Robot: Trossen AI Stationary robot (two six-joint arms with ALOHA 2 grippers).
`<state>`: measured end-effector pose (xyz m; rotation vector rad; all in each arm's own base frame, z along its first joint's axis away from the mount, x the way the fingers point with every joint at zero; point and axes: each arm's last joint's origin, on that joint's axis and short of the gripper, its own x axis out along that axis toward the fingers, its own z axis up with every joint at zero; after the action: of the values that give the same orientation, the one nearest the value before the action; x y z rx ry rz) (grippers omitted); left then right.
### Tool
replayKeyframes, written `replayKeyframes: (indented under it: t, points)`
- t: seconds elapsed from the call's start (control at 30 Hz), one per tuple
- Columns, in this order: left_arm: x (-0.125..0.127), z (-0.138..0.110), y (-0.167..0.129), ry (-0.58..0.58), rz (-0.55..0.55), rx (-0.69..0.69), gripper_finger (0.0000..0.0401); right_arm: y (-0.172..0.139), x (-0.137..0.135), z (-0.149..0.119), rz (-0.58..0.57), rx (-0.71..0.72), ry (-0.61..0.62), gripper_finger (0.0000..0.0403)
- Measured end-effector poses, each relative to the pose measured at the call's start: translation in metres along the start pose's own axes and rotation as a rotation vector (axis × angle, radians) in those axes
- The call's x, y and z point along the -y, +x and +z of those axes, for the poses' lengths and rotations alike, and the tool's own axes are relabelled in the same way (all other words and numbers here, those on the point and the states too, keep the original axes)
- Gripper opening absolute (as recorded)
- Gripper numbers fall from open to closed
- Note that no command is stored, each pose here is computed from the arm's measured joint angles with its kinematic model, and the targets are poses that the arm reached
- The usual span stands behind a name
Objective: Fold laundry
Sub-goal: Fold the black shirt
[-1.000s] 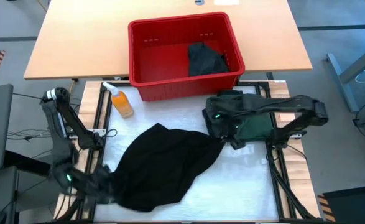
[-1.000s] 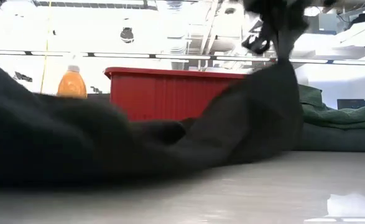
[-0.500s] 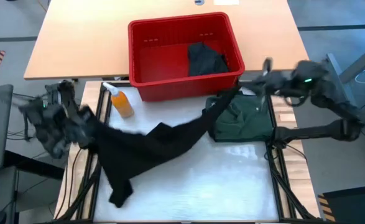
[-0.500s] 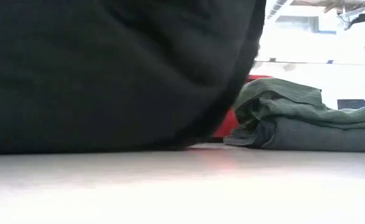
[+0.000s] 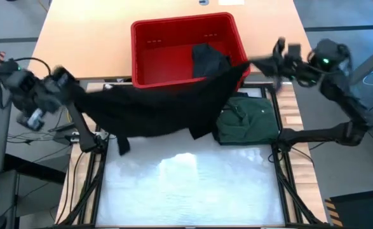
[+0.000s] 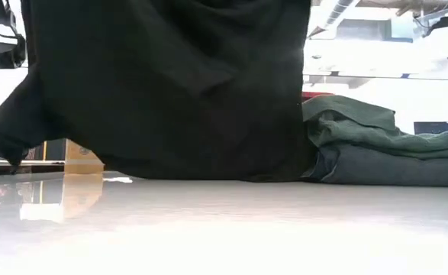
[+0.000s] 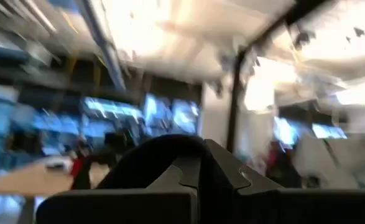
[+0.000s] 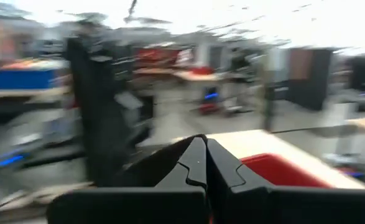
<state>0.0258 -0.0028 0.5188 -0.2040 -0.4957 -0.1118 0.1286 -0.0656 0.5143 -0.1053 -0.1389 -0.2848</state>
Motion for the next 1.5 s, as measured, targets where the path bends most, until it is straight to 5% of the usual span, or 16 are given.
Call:
replayKeyframes:
  t: [0.27,0.4,0.6,0.77,0.93,1.27,1.5]
  points:
    - [0.041,-0.049,0.005,-0.192,-0.145,-0.422,0.0,-0.041,-0.051,-0.027,0.547,-0.39,0.22,0.0015]
    - [0.073,-0.097,0.005,-0.335,-0.093,-0.604,0.0,-0.05,-0.08,-0.059,0.641,-0.555,0.406,0.0015]
    - [0.116,-0.175,0.0,-0.519,0.072,-0.797,0.0,-0.05,-0.136,-0.11,0.712,-0.611,0.573,0.0015]
    - [0.14,-0.224,-0.009,-0.699,0.187,-0.989,0.0,-0.042,-0.15,-0.127,0.617,-0.608,0.557,0.0015]
    - [0.149,-0.226,-0.023,-0.768,0.219,-1.048,0.0,-0.019,-0.117,-0.138,0.313,-0.584,0.544,0.0015]
    - [0.149,-0.217,-0.066,-0.873,0.355,-1.153,0.0,0.027,-0.078,-0.221,0.03,-1.174,0.542,0.0015]
    - [0.148,-0.213,-0.086,-0.92,0.413,-1.234,0.0,0.053,-0.064,-0.263,-0.054,-1.345,0.532,0.0059]
